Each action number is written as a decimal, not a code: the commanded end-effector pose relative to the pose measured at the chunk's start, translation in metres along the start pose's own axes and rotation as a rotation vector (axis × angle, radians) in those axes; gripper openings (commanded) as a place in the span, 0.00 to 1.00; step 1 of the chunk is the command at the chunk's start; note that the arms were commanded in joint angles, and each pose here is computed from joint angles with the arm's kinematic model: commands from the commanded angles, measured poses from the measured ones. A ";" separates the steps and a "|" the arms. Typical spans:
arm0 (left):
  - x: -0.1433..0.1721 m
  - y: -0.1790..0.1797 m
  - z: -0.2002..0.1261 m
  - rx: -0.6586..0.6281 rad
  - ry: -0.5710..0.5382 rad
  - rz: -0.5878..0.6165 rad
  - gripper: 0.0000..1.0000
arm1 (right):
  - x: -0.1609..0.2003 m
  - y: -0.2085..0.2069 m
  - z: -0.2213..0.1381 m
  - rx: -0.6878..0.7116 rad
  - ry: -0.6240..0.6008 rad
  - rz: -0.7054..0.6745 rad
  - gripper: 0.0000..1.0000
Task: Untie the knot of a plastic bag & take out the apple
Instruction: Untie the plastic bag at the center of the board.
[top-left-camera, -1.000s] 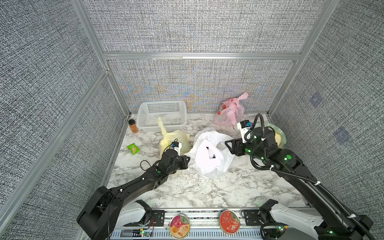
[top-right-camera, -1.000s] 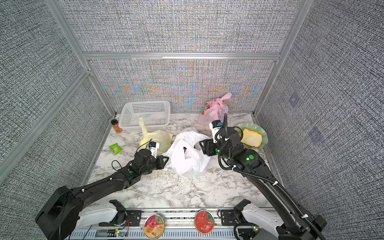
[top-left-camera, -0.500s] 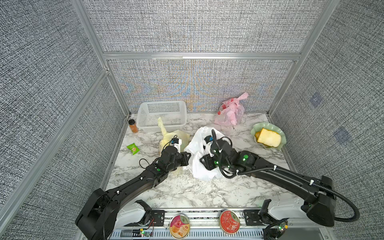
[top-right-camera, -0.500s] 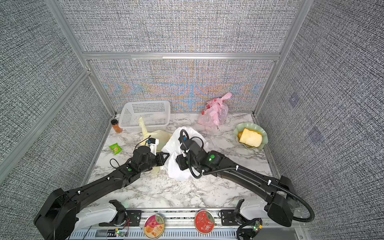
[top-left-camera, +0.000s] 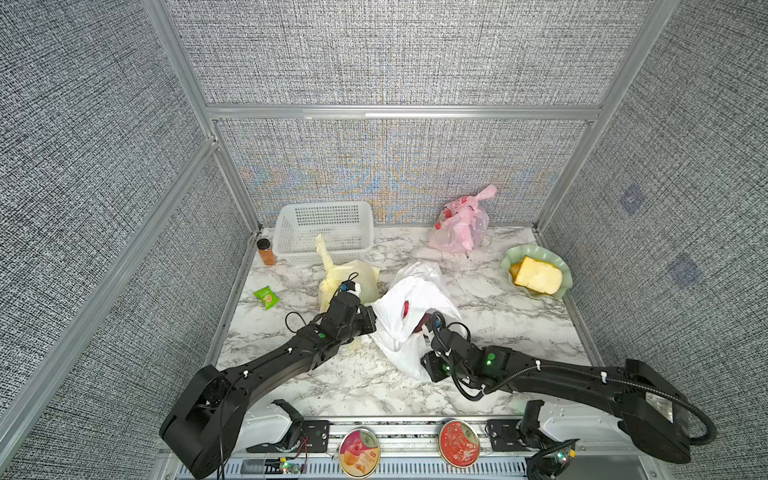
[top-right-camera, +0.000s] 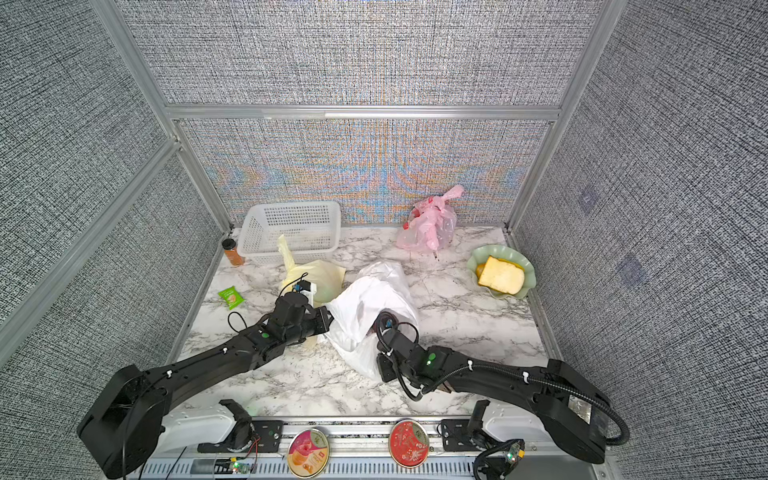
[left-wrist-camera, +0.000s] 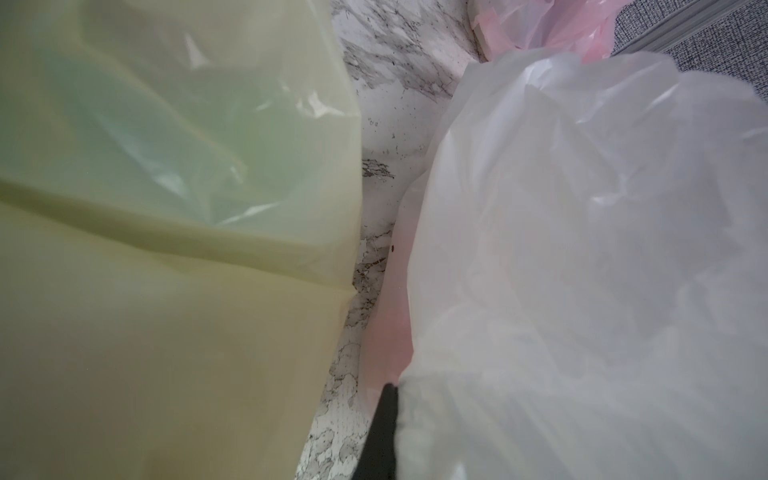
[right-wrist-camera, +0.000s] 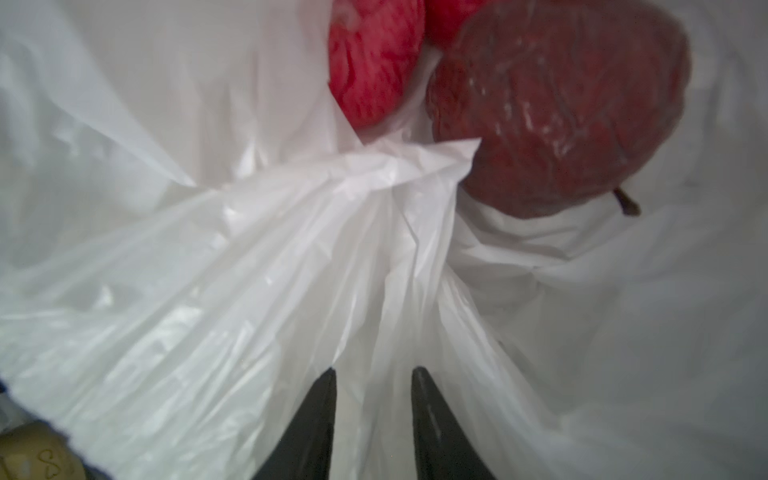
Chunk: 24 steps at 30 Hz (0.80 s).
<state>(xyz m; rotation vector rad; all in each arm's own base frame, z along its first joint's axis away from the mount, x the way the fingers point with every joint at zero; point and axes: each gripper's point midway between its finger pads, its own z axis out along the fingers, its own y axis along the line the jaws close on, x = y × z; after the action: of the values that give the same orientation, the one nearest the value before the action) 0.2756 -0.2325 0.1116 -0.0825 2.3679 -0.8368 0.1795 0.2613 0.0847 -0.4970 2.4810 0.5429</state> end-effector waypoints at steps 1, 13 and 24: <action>0.000 -0.004 -0.002 0.007 0.020 0.037 0.00 | -0.017 -0.005 -0.021 0.049 -0.045 0.029 0.45; -0.001 -0.022 -0.053 0.044 0.052 0.163 0.46 | -0.034 -0.074 -0.120 0.320 -0.104 0.264 0.77; 0.006 -0.087 -0.115 0.300 -0.020 0.364 0.39 | -0.047 -0.098 -0.104 0.202 -0.199 0.468 0.91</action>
<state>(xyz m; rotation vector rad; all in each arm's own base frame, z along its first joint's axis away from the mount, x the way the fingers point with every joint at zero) 0.2043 -0.2229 0.2204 0.3313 2.1593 -0.9496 0.2109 0.1202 0.1701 0.2033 2.4179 0.3294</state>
